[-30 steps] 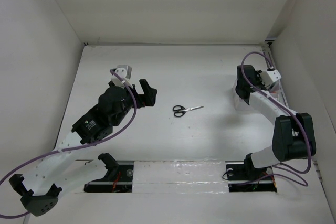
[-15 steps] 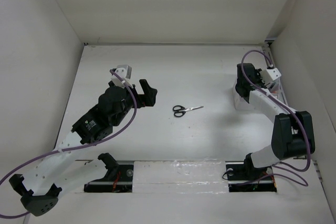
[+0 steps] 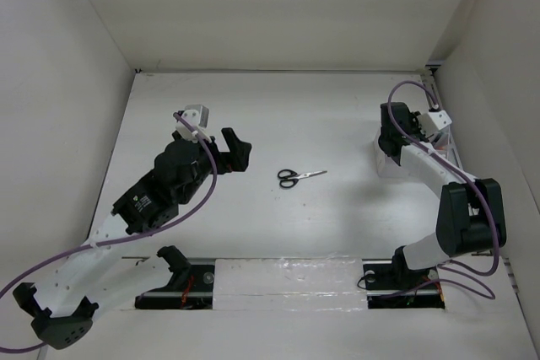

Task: Sort the stationery into containers
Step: Place the stapler in the storage box.

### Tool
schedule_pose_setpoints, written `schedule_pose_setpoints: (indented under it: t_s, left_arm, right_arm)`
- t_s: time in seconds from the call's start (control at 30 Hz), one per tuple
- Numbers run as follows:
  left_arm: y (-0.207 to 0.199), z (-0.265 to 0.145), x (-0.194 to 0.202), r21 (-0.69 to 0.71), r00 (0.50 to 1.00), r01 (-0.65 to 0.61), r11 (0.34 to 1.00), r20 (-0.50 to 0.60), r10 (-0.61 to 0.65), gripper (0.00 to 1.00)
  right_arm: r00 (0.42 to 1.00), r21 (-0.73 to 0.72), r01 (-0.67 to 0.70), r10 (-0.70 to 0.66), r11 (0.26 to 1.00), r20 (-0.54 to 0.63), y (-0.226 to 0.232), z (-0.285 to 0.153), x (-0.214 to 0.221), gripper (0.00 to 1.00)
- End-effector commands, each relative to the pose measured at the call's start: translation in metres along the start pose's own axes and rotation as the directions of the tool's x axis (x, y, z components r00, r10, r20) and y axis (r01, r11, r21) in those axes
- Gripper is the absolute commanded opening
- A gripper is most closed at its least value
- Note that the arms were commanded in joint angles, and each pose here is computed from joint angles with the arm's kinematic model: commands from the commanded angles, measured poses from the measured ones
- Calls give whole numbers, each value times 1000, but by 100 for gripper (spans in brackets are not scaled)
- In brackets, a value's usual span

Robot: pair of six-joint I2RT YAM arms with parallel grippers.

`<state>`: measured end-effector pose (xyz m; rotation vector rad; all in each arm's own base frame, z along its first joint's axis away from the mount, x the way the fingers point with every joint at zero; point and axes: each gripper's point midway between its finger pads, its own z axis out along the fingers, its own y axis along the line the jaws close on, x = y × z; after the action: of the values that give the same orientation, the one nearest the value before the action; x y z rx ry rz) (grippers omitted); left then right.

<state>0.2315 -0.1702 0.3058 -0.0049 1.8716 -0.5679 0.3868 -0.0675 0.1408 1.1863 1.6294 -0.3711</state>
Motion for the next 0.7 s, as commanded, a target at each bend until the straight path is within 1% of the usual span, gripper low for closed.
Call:
schedule_pose_setpoints:
  t_s: [0.0,0.03,0.1,0.27,0.3,0.33,0.43,0.57,0.67]
  left_arm:
    - [-4,-2,-9,22,999,3,1000,39,-4,100]
    - [-4,-2,-9,22,999,3,1000,39,-4,100]
    - [-4,-2,-9,22,999,3,1000,39,-4,100]
    - [-4,-2,-9,22,999,3,1000,39,-4,100]
    - [-4,-2,-9,22,999,3,1000,39,-4,100]
    - [-5,-2,-9,30,999,3,1000,34,-4,100]
    - [-4,-1,-5,26,1000,0,1000,27,-1,100]
    - [-3,-1,-5,26,1000,-9,1000,27,8,100]
    - [-4,-2,-4,38,1000,-6,999,30,5,100]
  right_arm:
    - [996,-31,-77,78,997,32,16,-5,-20,17]
    - [997,-26,-70,71,997,29,13,-5,-17,23]
    - [997,-26,-70,71,997,29,13,-5,-17,28]
    - [998,-29,-59,60,998,23,15,-8,-16,37]
    - [998,-29,-59,60,998,23,15,-8,-16,41]
    - [998,-29,-59,60,998,23,15,-8,-16,46]
    - [999,-31,-47,47,998,17,15,-10,-13,55]
    - [999,-39,-52,53,998,13,18,-13,-11,62]
    - [998,-53,-55,56,997,12,21,-17,-12,65]
